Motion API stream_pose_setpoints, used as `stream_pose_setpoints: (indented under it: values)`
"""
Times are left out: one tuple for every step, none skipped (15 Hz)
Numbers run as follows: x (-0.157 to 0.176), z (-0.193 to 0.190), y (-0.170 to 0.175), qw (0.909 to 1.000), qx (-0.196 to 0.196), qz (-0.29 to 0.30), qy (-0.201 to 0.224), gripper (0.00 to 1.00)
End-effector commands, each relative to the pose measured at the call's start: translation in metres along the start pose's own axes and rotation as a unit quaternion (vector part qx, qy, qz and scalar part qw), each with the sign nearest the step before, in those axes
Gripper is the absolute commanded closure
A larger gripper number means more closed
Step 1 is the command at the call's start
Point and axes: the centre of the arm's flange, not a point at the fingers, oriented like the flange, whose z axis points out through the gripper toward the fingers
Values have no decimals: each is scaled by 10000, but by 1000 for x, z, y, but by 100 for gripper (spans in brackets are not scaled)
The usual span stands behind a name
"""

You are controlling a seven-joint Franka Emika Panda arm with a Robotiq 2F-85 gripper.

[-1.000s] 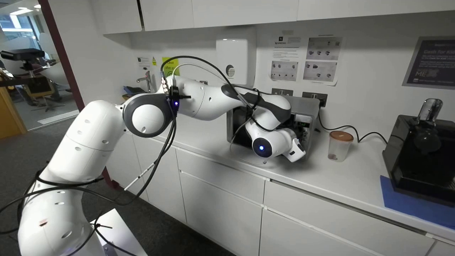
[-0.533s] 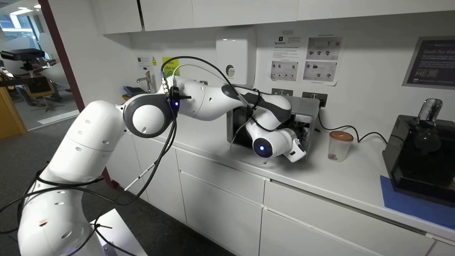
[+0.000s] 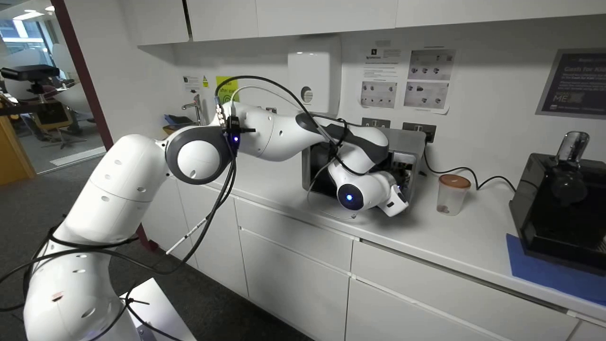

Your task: Press a button on the microwave.

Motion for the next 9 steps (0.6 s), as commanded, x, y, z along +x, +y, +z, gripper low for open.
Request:
stream_pose_setpoints:
  values:
    - [5,12,-1,9999,15,98,113,100]
    - [4,12,-1,9999,11,100,103,100]
    - [3,11,0,9999,6,104,93,100]
    - [2,11,0,9999,-1,110,84,100]
    - [2,11,0,9999,-1,113,78,100]
    - [2,11,0,9999,-3,116,79,100]
    - [2,11,1,9999,-7,118,83,100]
    - [2,12,1,9999,-11,123,84,100]
    - [2,12,2,9999,-10,139,88,100]
